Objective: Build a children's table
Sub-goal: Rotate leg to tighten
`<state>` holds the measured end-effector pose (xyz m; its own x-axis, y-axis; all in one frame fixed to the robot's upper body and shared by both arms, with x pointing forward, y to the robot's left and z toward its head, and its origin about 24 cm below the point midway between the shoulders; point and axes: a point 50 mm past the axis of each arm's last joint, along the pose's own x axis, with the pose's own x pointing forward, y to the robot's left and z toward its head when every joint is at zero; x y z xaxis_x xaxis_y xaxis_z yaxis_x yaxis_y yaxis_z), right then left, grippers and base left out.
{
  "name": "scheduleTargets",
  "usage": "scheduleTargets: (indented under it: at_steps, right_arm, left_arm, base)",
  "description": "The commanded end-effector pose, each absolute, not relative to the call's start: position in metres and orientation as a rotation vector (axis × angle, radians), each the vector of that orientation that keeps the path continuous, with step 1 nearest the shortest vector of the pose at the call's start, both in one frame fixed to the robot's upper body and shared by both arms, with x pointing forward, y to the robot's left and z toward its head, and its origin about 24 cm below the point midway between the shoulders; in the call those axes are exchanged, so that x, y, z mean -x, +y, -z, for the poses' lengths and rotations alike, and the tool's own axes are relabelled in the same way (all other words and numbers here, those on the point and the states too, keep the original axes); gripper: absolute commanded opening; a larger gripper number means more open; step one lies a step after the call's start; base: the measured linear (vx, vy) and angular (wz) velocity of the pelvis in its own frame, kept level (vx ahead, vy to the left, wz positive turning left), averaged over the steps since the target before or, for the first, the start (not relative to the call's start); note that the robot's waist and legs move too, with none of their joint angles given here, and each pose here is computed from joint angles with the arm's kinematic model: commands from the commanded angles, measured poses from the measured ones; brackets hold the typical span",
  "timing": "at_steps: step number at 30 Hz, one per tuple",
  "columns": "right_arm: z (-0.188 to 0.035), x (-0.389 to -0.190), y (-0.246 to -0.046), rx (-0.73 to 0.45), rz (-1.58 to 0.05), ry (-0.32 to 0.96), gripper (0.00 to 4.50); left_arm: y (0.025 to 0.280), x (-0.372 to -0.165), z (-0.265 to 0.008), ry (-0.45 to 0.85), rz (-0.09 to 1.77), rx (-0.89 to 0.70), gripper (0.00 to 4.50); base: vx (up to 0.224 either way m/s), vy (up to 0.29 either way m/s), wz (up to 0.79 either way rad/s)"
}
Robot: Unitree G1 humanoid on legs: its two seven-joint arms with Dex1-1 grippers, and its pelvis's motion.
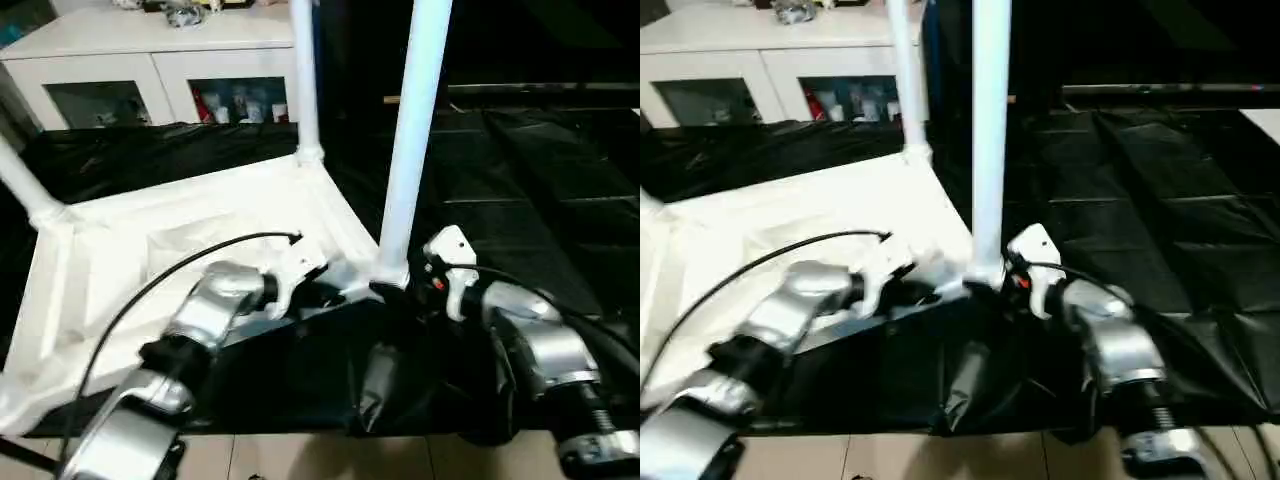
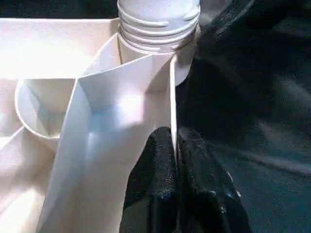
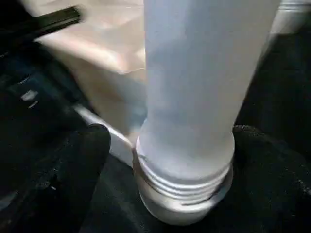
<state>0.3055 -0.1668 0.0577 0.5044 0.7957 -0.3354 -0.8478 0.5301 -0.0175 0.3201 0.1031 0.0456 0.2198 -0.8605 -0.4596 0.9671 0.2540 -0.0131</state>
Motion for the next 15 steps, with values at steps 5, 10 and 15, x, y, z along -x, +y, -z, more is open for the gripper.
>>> scheduleTargets:
  at_steps: [5, 10, 15]
  right_arm:
    - [-0.064, -0.297, -0.161, 0.235, -1.196, 0.307, 4.29]
    - [-0.058, -0.295, -0.154, 0.249, -1.226, 0.326, 4.29]
    - [-0.057, -0.294, -0.154, 0.257, -1.233, 0.336, 3.96]
  left_arm:
    - [0.107, -0.303, -0.052, 0.415, 1.478, -0.294, 0.0]
    - [0.11, -0.3, -0.052, 0.419, 1.485, -0.291, 0.0]
    - [0.11, -0.301, -0.051, 0.421, 1.476, -0.293, 0.0]
  base:
    - [0.0, 0.0, 0.0]
    - [0.0, 0.0, 0.0]
    - [0.0, 0.0, 0.0]
